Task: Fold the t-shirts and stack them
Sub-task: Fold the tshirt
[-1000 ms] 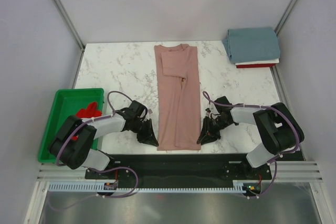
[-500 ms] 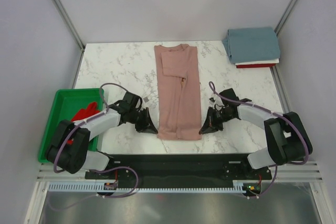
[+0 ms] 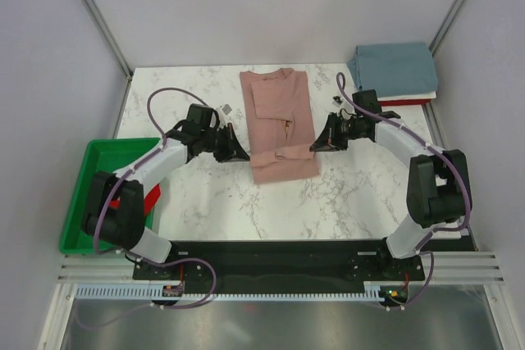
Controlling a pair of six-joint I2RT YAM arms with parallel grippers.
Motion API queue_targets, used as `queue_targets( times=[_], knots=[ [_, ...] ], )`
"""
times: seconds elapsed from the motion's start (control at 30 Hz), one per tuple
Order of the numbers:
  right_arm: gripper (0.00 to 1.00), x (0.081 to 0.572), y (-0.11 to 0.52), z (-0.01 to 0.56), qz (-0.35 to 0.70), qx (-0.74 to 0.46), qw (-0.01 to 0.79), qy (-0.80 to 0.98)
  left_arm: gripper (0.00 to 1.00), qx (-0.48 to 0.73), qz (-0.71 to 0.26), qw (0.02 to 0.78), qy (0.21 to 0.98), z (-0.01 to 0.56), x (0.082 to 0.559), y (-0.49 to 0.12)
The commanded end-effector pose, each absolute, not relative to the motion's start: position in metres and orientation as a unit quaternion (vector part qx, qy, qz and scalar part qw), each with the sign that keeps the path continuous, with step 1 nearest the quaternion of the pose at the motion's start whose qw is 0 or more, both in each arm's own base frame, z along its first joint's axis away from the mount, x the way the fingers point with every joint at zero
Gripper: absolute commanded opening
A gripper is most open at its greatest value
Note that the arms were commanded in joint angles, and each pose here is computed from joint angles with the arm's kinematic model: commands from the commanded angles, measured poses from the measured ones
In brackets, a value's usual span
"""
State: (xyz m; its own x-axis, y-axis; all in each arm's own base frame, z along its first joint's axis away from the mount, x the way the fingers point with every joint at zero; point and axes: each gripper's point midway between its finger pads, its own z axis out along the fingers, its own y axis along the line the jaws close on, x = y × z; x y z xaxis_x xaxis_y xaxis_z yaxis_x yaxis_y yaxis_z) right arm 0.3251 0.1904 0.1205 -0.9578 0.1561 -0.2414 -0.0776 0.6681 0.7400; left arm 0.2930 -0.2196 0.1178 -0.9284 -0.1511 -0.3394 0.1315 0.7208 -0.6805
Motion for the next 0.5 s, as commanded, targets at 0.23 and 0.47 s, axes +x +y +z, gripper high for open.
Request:
queue_targets(
  times=[0.23,0.47],
  knots=[
    [0.00,0.411,0.184,0.105,0.392,0.006,0.187,0.901,0.02,0.054,-0.361,0.253,0.896,0.122,0.382,-0.237],
    [0.00,0.454,0.188,0.089,0.390,0.000,0.197,0.900,0.02,0.067,-0.338,0.265,0.901,0.105,0.420,-0.241]
  ],
)
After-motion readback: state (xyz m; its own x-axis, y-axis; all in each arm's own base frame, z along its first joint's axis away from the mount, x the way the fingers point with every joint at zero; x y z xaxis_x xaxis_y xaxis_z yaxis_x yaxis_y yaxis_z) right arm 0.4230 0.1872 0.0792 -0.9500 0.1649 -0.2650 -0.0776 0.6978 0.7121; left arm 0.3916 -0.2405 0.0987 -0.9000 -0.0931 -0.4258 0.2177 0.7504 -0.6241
